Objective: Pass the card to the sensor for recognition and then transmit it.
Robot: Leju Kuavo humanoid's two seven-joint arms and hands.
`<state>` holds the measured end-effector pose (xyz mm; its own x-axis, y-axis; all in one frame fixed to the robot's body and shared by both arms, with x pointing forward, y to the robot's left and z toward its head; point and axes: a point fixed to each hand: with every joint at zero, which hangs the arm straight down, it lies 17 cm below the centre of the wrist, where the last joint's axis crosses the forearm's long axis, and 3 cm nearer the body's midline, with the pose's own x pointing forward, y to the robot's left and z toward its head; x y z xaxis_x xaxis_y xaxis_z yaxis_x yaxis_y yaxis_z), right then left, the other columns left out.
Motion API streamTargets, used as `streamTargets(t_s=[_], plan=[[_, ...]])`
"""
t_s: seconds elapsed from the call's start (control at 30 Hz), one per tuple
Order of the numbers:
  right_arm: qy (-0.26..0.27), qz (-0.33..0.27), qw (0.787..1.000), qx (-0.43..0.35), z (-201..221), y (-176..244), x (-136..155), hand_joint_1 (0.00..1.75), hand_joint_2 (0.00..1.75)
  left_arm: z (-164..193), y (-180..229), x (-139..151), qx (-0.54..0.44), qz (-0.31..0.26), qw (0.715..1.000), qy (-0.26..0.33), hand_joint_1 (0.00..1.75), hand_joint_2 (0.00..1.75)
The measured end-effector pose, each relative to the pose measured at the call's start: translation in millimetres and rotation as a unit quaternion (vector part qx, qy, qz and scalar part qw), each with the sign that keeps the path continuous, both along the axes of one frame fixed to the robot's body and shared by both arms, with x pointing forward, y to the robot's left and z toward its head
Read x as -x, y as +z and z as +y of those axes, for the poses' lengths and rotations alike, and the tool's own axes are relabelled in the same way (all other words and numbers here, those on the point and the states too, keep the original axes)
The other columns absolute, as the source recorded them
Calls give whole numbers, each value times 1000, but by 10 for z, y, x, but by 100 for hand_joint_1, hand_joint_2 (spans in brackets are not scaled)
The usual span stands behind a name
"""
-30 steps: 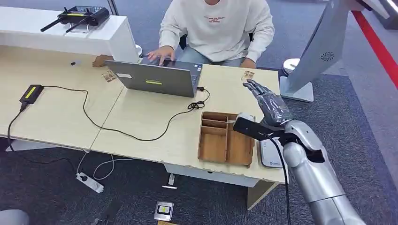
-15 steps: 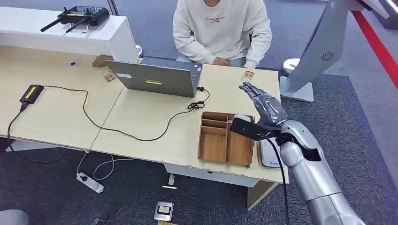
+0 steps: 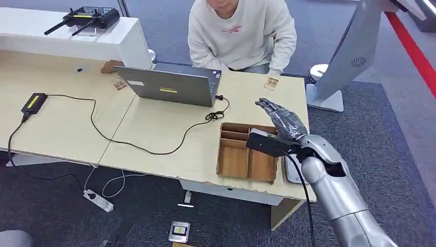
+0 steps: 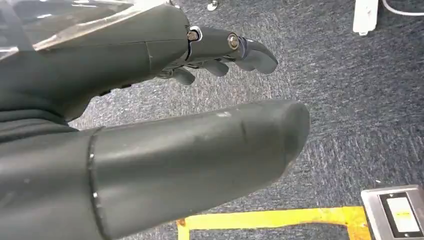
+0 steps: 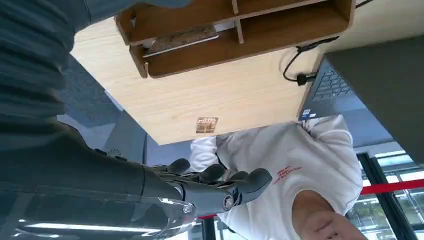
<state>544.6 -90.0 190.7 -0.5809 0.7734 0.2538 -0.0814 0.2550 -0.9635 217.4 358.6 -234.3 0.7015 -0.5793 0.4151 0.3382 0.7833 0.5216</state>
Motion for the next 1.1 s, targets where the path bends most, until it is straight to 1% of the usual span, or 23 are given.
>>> streamTargets(t_s=[0.2,0.7,0.9,1.1], plan=[[9,-4,1000,-11,93,49,-15,0,175,-10,4,-8,2,-2,1000,0,0,0],[6,9,1000,3,148,-76,-66,0,175,-27,8,-20,3,-3,1000,-2,0,0],[-5,13,1000,19,68,-179,-85,0,175,-33,-8,5,-3,6,1000,-10,0,0],[-31,10,999,35,-141,-339,-94,0,175,-22,4,-13,-12,4,1000,-27,0,0]])
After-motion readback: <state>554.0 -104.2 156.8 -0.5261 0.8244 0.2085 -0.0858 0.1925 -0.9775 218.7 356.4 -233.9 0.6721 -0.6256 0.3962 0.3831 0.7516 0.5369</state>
